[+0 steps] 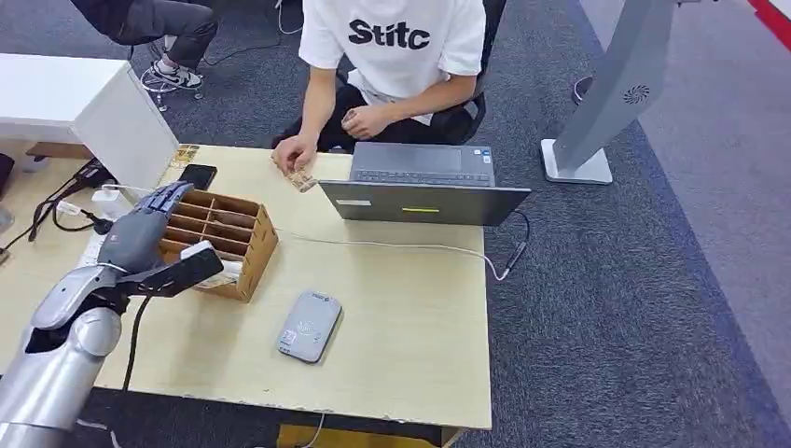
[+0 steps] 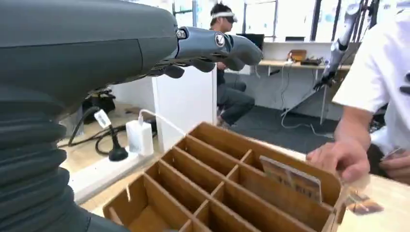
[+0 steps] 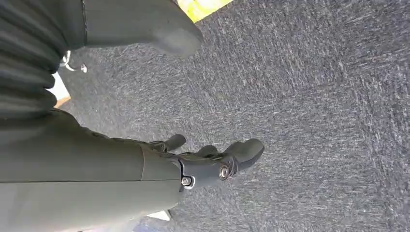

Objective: Pass the card to the sensor for recognition and then transmit it.

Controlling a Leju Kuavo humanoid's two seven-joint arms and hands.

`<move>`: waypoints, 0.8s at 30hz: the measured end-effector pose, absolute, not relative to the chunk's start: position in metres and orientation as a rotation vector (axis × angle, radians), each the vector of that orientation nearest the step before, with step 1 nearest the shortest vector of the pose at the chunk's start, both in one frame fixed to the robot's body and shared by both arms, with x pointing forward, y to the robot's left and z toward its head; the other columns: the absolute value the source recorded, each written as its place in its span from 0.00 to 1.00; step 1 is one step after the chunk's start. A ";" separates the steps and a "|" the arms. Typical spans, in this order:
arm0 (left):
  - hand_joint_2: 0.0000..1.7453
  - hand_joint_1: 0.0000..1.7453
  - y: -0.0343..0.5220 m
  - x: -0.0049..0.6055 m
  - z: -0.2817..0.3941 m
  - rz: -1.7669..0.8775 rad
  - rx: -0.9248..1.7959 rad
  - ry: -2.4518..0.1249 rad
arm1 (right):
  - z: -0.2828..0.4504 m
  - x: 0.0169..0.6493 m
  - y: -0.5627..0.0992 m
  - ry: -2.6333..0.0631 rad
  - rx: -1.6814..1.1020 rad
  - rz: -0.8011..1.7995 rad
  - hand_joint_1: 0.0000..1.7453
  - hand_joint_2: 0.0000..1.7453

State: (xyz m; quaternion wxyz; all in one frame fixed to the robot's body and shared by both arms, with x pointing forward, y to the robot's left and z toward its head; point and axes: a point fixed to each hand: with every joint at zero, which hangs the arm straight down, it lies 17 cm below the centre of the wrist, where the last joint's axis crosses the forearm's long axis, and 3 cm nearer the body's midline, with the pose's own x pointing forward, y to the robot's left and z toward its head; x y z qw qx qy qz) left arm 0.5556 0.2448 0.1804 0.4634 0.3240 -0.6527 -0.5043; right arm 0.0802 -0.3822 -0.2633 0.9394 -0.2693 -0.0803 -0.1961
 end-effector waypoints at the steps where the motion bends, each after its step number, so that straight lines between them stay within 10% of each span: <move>1: 1.00 0.00 0.244 0.556 0.185 -1.237 0.804 -1.612 | -0.263 0.080 -0.382 -0.164 -0.550 -0.401 0.00 1.00; 24: 1.00 0.00 0.224 0.551 0.202 -1.255 0.771 -1.673 | -0.263 0.079 -0.383 -0.160 -0.551 -0.403 0.00 1.00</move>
